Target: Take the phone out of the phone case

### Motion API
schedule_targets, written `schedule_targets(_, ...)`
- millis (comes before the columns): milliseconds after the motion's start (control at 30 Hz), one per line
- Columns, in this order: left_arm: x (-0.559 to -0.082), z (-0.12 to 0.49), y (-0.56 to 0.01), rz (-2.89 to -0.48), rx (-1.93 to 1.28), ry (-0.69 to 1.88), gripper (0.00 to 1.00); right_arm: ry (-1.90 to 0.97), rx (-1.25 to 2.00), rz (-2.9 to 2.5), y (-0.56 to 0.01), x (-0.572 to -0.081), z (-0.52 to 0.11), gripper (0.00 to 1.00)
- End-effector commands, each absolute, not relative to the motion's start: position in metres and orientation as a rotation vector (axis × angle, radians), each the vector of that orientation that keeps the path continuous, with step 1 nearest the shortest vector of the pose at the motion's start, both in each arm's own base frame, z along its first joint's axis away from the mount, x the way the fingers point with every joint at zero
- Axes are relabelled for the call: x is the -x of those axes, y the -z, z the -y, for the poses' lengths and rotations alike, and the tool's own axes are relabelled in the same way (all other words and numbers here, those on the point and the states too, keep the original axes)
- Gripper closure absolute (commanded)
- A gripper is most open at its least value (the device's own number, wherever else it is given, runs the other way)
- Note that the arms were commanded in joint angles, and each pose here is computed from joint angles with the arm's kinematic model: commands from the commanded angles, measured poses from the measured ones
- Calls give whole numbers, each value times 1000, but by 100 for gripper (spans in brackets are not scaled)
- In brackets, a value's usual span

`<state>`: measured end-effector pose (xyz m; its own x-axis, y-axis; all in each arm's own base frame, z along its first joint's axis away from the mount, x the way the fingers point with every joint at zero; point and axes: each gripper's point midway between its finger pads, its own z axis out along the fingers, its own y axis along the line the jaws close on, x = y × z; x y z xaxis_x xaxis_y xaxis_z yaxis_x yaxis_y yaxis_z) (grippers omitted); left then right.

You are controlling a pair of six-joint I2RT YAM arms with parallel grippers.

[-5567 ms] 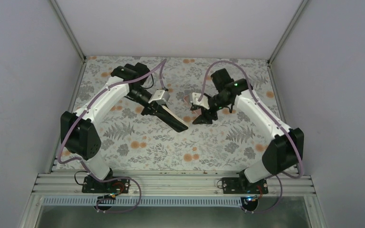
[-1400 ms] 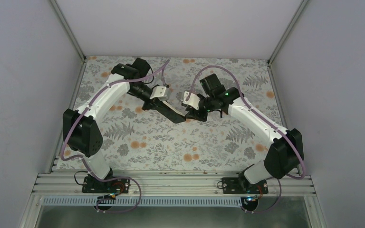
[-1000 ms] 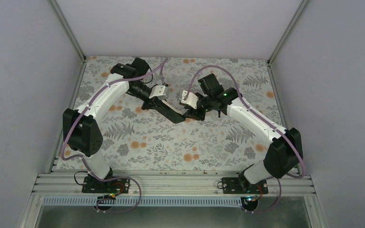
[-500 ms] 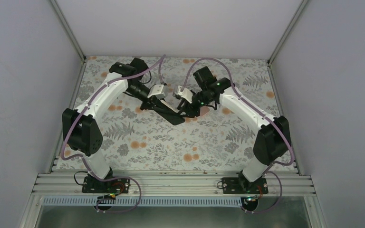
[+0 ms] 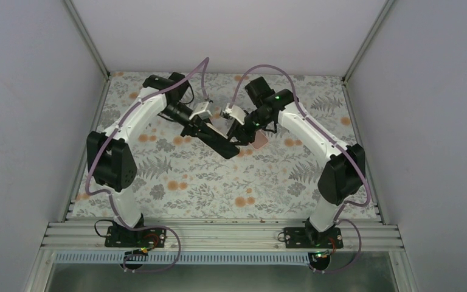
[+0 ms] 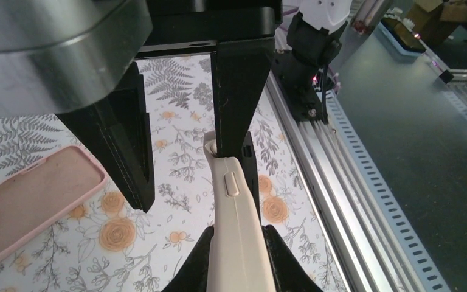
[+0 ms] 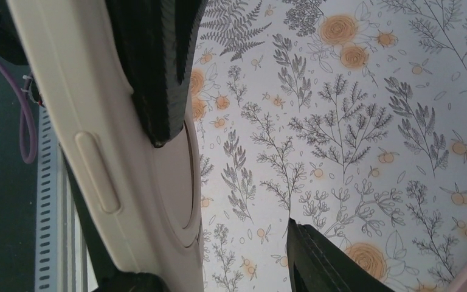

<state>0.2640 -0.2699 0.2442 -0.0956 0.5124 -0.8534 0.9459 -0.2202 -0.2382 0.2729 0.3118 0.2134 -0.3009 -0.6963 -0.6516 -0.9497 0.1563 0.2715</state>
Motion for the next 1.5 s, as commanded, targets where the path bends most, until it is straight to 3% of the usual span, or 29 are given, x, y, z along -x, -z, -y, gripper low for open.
schedule_targets(0, -242, 321, -266, -1340, -1650, 1576, 98, -1212, 1562, -1198, -382, -252, -394, 54)
schedule_targets(167, -257, 329, -259, -1389, -1650, 1498, 98, -1335, 1578, -1174, -387, -238, -397, 56)
schedule_targets(300, -270, 330, -253, -1447, -1639, 1351, 98, -1360, 1593, -1169, -389, -227, -403, 72)
schedule_targets(400, -282, 328, -253, -1480, -1630, 1247, 98, -1313, 1569, -1210, -391, -232, -406, 94)
schedule_targets(533, -302, 319, -266, -1505, -1588, 1096, 95, -1234, 1544, -1269, -383, -238, -401, 97)
schedule_targets(600, -319, 312, -278, -1519, -1561, 987, 79, -1196, 1536, -1306, -375, -241, -396, 97)
schedule_targets(700, -343, 297, -301, -1550, -1505, 860, 39, -1139, 1496, -1398, -361, -259, -381, 97)
schedule_targets(767, -354, 285, -318, -1553, -1471, 775, 18, -1113, 1441, -1448, -358, -272, -363, 97)
schedule_targets(900, -356, 266, -350, -1499, -1403, 636, 0, -1066, 1370, -1544, -339, -296, -336, 97)
schedule_targets(1233, -360, 238, -382, -1466, -1233, 452, 0, -982, 1325, -1728, -281, -329, -307, 97)
schedule_targets(1467, -350, 266, -365, -1425, -1169, 293, 0, -886, 1016, -1903, -274, -397, -284, 97)
